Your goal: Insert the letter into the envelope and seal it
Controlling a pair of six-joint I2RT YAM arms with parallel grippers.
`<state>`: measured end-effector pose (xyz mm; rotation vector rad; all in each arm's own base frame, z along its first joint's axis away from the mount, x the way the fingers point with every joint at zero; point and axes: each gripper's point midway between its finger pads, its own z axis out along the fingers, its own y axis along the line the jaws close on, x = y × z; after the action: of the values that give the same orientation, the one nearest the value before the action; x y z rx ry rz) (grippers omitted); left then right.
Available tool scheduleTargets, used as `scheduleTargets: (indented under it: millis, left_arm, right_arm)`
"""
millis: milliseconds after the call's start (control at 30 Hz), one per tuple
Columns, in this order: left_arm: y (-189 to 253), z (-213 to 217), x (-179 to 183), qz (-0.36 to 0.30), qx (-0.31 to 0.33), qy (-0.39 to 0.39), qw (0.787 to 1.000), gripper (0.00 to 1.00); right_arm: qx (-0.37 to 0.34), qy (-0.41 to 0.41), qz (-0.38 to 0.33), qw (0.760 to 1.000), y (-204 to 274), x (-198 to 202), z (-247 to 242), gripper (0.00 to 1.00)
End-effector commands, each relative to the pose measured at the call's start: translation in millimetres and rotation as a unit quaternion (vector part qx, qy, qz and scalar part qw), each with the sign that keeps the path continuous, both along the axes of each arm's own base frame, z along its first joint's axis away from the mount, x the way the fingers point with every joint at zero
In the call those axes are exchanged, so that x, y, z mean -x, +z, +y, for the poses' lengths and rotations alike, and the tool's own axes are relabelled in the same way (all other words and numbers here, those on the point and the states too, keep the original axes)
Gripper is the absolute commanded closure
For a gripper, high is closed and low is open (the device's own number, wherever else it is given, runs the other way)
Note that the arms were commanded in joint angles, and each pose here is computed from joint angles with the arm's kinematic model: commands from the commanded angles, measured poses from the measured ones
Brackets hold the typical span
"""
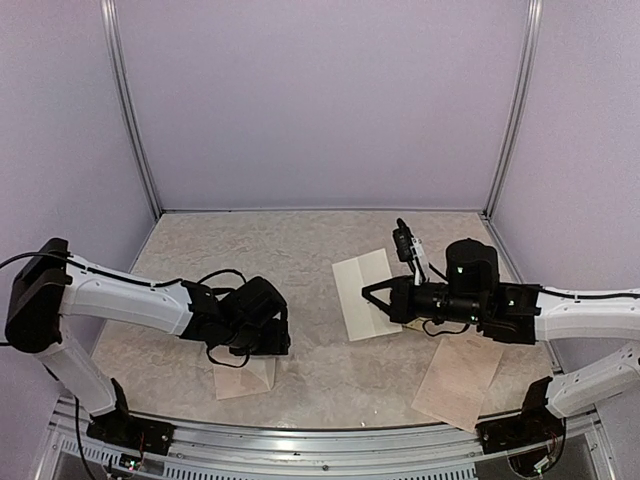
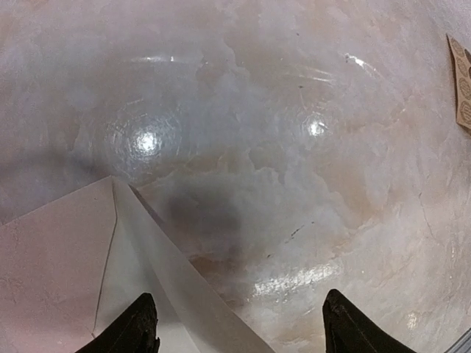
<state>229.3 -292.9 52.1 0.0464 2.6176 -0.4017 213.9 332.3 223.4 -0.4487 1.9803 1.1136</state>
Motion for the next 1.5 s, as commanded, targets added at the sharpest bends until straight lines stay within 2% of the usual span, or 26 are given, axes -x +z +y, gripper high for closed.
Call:
scheduleTargets:
  millis: [0, 133, 267, 400, 433, 467, 567, 700, 833, 1033, 1100, 1233, 1300, 1433, 1467]
  left_arm:
    - [-11, 10, 1, 0.008, -0.056, 0.014, 0.998, 0.33]
    - [-10, 11, 0, 0.003, -0.082, 0.017, 0.996, 0.46]
    - [-14, 8, 1, 0.009, -0.084, 0.014, 0.996, 0.68]
    - [-14, 3, 3, 0.015, -0.071, 0.013, 0.997, 0.94]
    - [-13, 2, 3, 0.015, -0.070, 0.013, 0.997, 0.99]
    - [-12, 1, 3, 0.015, -0.067, 0.014, 0.998, 1.00]
    - [-2, -14, 1, 0.010, -0.032, 0.008, 0.999, 1.00]
    - [24, -57, -4, 0.000, 0.076, -0.008, 0.997, 1.00]
    - [42, -93, -10, -0.005, 0.148, -0.022, 0.989, 1.00]
    - [49, -139, -19, -0.006, 0.191, -0.045, 0.981, 0.99]
    - [49, -148, -20, -0.006, 0.201, -0.054, 0.978, 0.79]
    - [63, -154, -20, -0.028, 0.218, -0.067, 0.973, 0.50]
    - [67, -146, -20, -0.037, 0.212, -0.065, 0.974, 0.43]
    - [77, -115, -18, -0.060, 0.197, -0.050, 0.977, 0.39]
    - [69, -102, -17, -0.056, 0.177, -0.044, 0.982, 0.39]
  right_arm:
    - [-0.033, -0.003, -0.018, 0.999, 16, 1, -4, 1.00]
    - [-0.039, -0.003, -0.022, 0.999, 18, 2, -6, 1.00]
    - [-0.040, -0.007, -0.025, 0.999, 18, 2, -8, 1.00]
    - [-0.038, -0.008, -0.027, 0.999, 18, 3, -10, 1.00]
    - [-0.039, -0.009, -0.027, 0.999, 18, 3, -11, 1.00]
    - [-0.039, -0.009, -0.028, 0.999, 18, 3, -11, 1.00]
    - [-0.038, -0.013, -0.028, 0.999, 19, 3, -13, 1.00]
    - [-0.038, -0.029, -0.025, 0.999, 22, 1, -19, 1.00]
    - [-0.030, -0.043, -0.022, 0.998, 21, -2, -24, 1.00]
    - [-0.019, -0.065, -0.015, 0.998, 20, -6, -30, 1.00]
    - [-0.019, -0.075, -0.010, 0.997, 21, -8, -34, 1.00]
    - [-0.017, -0.096, 0.008, 0.995, 19, -9, -41, 1.00]
    - [-0.015, -0.107, 0.023, 0.994, 18, -9, -45, 1.00]
    - [-0.017, -0.118, 0.058, 0.991, 12, -8, -47, 1.00]
    - [-0.018, -0.117, 0.068, 0.991, 9, -7, -46, 1.00]
